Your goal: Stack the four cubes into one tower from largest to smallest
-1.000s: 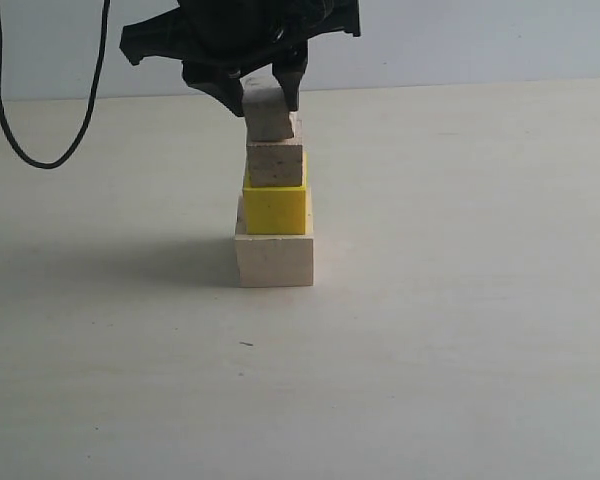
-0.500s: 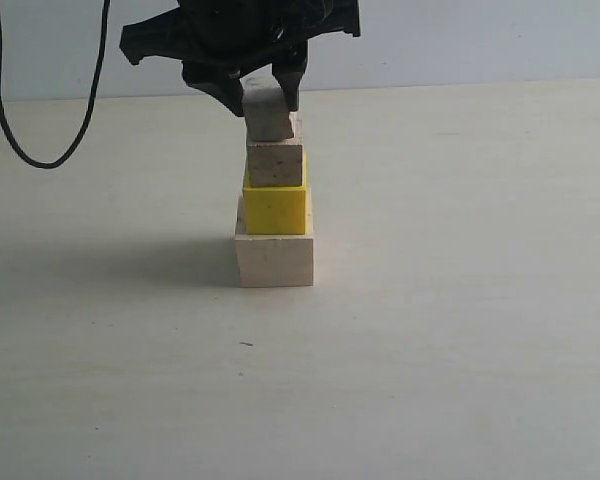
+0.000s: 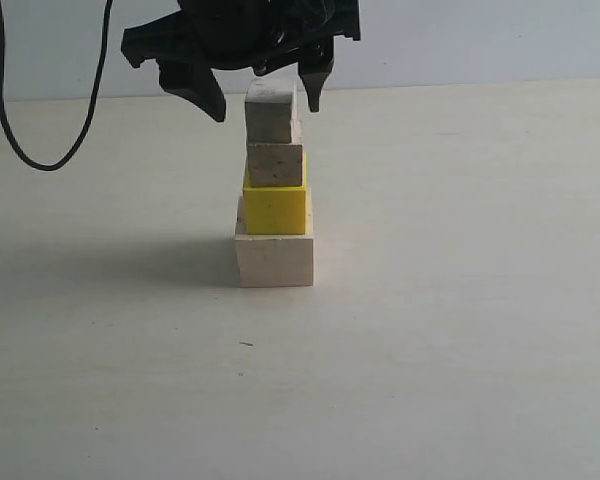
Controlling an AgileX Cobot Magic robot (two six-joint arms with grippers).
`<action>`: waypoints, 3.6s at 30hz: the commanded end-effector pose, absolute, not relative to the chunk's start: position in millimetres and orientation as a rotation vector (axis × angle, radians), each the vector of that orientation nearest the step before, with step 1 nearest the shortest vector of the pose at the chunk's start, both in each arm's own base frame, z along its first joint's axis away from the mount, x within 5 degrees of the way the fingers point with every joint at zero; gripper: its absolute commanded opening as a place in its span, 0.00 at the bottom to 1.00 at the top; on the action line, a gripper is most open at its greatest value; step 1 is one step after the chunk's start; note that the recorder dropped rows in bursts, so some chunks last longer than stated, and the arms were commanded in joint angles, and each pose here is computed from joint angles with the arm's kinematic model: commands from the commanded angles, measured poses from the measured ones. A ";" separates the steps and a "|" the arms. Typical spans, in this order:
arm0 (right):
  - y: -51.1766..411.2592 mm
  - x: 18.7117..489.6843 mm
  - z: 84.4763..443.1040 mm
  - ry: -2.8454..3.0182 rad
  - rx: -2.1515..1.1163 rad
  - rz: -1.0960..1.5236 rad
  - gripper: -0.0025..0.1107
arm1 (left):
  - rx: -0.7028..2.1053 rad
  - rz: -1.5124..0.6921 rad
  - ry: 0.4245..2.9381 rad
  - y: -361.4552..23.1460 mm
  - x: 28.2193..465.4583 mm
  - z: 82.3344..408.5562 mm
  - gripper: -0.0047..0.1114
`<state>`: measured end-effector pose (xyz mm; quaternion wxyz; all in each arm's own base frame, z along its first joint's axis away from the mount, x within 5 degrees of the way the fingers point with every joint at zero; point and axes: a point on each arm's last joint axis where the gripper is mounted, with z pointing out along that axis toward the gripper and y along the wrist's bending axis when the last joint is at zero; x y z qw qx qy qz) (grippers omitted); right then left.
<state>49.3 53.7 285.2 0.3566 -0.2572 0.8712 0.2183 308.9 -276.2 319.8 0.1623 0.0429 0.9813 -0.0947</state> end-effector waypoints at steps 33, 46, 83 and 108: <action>53.4 49.2 284.8 2.230 -0.674 0.560 0.02 | 0.158 -0.368 2.828 -281.9 301.0 323.7 0.70; 53.4 49.2 284.8 2.230 -0.674 0.560 0.02 | 0.171 -0.377 2.830 -282.5 300.4 323.7 0.65; 53.4 49.2 284.8 2.230 -0.674 0.560 0.02 | 0.198 -0.411 2.741 -270.6 290.6 356.3 0.66; 52.8 49.6 284.6 2.230 -0.677 0.547 0.02 | 0.568 -0.476 2.299 -192.8 209.9 480.0 0.04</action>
